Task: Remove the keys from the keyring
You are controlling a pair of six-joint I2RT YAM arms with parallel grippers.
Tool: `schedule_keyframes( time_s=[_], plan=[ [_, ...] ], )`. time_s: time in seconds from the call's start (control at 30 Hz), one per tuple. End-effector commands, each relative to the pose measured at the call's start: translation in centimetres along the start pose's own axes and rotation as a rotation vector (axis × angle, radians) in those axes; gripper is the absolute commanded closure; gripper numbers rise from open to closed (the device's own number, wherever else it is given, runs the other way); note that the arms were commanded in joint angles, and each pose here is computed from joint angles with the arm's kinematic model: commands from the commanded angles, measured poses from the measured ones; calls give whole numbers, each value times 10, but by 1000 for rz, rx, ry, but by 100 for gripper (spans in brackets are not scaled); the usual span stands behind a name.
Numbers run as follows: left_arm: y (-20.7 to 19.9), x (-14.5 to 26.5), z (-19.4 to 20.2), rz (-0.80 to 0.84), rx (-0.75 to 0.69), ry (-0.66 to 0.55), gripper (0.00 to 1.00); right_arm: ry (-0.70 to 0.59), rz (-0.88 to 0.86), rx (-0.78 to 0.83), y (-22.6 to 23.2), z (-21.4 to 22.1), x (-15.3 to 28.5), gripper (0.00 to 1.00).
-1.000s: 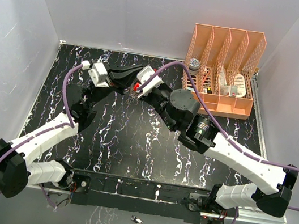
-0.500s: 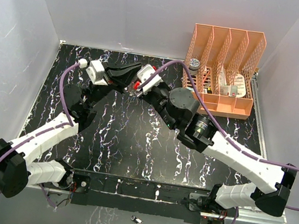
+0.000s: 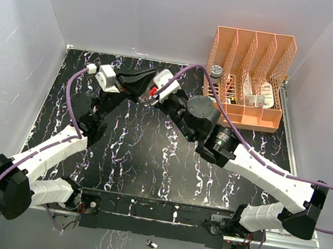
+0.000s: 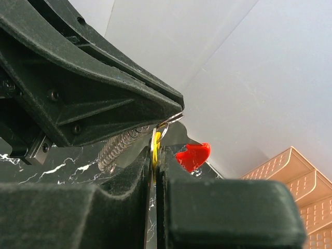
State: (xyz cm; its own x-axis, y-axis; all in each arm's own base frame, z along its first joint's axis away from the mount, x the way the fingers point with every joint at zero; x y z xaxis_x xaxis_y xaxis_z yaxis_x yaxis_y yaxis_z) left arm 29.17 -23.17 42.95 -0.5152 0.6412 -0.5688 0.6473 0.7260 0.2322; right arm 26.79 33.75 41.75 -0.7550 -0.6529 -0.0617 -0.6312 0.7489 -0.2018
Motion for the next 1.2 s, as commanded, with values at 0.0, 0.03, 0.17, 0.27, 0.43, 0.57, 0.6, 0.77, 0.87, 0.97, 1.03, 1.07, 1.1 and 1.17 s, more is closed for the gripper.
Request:
schedule_keyframes(
  time_s=[0.0,0.03,0.17,0.27,0.43,0.57,0.6,0.77,0.87,0.97,1.03,1.07,1.1,1.17],
  plan=[
    [32,-10,-24,-145,-29,-60,100,27,-302,-57,70,9,5,100],
    [32,-10,-24,-145,-27,-62,100,29,-310,-58,71,10,6,100],
    [31,-9,-26,-141,-14,-71,100,45,-337,-63,77,15,6,100],
    [29,-10,-29,-131,-1,-82,100,61,-358,-63,82,20,6,100],
    [29,-11,-33,-129,7,-93,100,90,-415,-76,95,27,4,100],
    [28,-12,-35,-127,13,-102,100,109,-441,-89,102,35,3,100],
    [28,-12,-37,-123,14,-109,100,113,-446,-90,104,36,3,100],
    [24,-11,-42,-108,36,-126,100,125,-437,-89,104,43,1,100],
    [25,-10,-43,-113,40,-130,100,134,-451,-91,107,46,1,100],
    [26,-10,-41,-122,49,-128,100,140,-478,-100,113,48,0,100],
    [26,-10,-40,-124,57,-124,100,138,-487,-106,115,47,0,100],
    [26,-10,-43,-125,57,-144,100,139,-494,-109,117,47,0,100],
    [26,-9,-45,-127,62,-151,100,143,-496,-111,118,49,-1,100],
    [27,-9,-46,-133,65,-157,100,158,-499,-109,120,55,-2,100]
  ],
)
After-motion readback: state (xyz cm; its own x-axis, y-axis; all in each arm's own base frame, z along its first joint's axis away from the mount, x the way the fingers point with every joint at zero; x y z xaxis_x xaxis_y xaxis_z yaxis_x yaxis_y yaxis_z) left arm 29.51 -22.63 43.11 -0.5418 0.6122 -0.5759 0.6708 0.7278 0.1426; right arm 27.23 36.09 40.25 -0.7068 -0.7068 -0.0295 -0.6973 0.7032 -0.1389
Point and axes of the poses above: each gripper's point midway between its finger pads, its own x axis back along the fingers, its own y axis along the line the jaws close on, z = x × y, the point moved 1 cm from there along x, back along the fingers, and after that the axes turned 15 degrees about -x, right-handed, at the moved point
